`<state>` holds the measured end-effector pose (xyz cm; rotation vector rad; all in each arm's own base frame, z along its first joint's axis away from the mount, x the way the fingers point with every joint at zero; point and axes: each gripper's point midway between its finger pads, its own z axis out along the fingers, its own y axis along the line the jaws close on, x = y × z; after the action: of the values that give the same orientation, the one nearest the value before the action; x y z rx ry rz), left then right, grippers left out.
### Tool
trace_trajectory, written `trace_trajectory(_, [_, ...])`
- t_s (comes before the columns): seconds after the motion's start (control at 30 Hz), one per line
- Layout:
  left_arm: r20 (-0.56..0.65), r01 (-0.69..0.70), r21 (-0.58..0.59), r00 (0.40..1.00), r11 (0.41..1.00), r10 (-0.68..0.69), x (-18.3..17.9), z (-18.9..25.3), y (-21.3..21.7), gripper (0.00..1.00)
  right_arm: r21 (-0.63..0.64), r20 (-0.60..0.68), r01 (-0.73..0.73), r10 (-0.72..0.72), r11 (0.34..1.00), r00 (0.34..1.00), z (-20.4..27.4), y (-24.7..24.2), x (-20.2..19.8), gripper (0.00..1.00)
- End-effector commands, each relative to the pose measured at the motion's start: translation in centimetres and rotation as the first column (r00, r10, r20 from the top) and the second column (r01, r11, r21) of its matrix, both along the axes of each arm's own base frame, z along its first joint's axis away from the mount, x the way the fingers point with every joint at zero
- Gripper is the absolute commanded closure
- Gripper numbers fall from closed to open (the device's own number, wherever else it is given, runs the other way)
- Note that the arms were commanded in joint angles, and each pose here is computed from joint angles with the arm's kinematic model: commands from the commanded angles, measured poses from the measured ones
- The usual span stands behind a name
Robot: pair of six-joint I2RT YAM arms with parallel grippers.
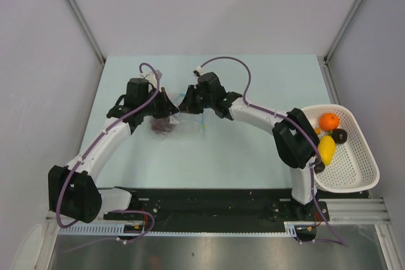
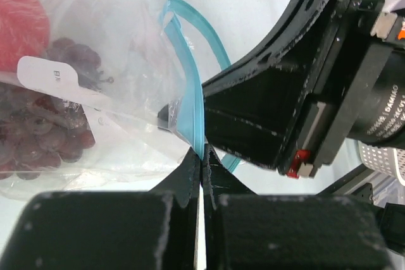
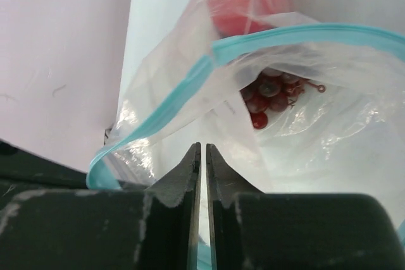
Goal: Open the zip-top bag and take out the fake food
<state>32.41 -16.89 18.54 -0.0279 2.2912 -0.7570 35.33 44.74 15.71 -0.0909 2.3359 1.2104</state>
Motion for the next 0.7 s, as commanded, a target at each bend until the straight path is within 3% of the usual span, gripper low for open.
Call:
trace_trajectory(0.0, [0.094, 0.069, -0.035, 0.993, 0.997, -0.066, -0.5, 3.0, -0.9, 1.0, -0.015, 0.016, -0.014, 0.014, 1.0, 1.0, 1.0, 0.1, -1.1, 0.85])
trace_trajectory(0.17, [0.121, 0.18, -0.051, 0.977, 0.982, -0.173, -2.0, 4.2, -4.0, 1.0, 0.063, -0.078, 0.018, -0.013, 0.998, 0.997, -0.3, 2.0, -0.6, 0.75])
trace_trajectory(0.67, [0.153, 0.318, -0.132, 0.942, 0.939, -0.298, -4.0, 7.1, -8.9, 1.0, -0.022, -0.138, 0.092, -0.094, 0.996, 0.986, -5.8, 1.1, 1.0, 0.49])
